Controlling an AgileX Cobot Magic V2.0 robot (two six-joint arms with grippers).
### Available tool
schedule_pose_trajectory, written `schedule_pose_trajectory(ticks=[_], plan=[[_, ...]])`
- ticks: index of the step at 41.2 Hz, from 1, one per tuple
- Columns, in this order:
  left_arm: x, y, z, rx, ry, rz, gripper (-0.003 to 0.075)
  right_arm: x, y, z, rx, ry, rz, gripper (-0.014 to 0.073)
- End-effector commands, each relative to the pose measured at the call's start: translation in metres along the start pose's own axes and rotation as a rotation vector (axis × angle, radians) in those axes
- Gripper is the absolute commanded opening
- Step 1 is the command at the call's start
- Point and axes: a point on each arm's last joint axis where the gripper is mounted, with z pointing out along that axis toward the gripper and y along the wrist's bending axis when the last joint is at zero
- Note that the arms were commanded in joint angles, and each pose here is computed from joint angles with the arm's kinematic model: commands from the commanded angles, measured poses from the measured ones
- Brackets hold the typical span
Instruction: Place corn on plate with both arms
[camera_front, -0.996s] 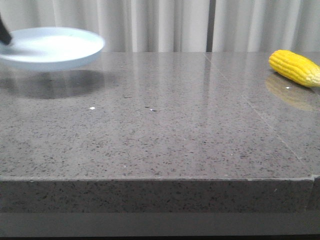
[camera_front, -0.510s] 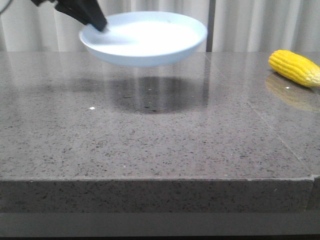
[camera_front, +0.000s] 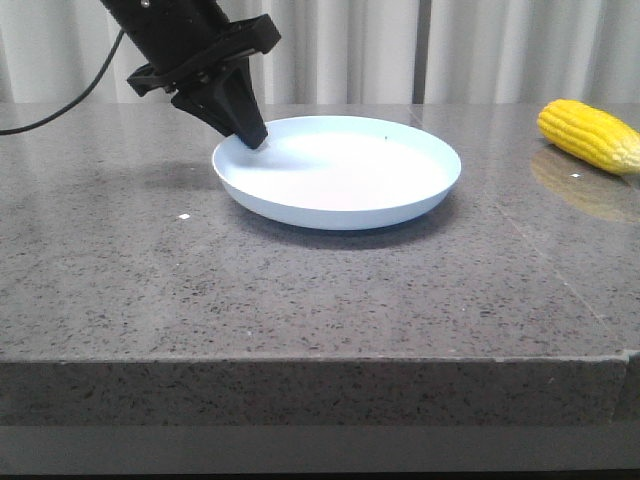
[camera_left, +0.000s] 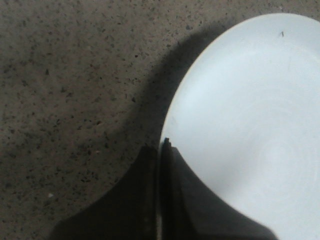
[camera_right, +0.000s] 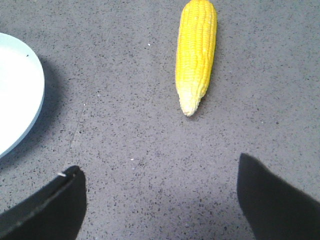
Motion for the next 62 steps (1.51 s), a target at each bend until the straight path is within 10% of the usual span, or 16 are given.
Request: schedule_pose_trajectory(ticks=[1, 17, 36, 62], plan=[[-0.014, -0.016, -0.028, 0.018, -0.104, 0.018, 0.0017, -0.013, -0.001, -0.005, 0.013, -0.090, -0.010, 0.0636], [-0.012, -0.014, -0.031, -0.004, -0.081, 0.009, 0.0496, -0.013, -0.001, -0.005, 0.012, -0.089, -0.010, 0.0636], [-0.004, -0.088, -0.111, -0.412, -0.126, 0.233, 0.0503, -0.013, -0.001, -0.005, 0.012, -0.088, -0.010, 0.0636], [0.109, -0.135, -0.211, -0.276, -0.391, 0.229, 0.0503, -0.013, -0.001, -0.005, 0.012, -0.087, -0.010, 0.0636]])
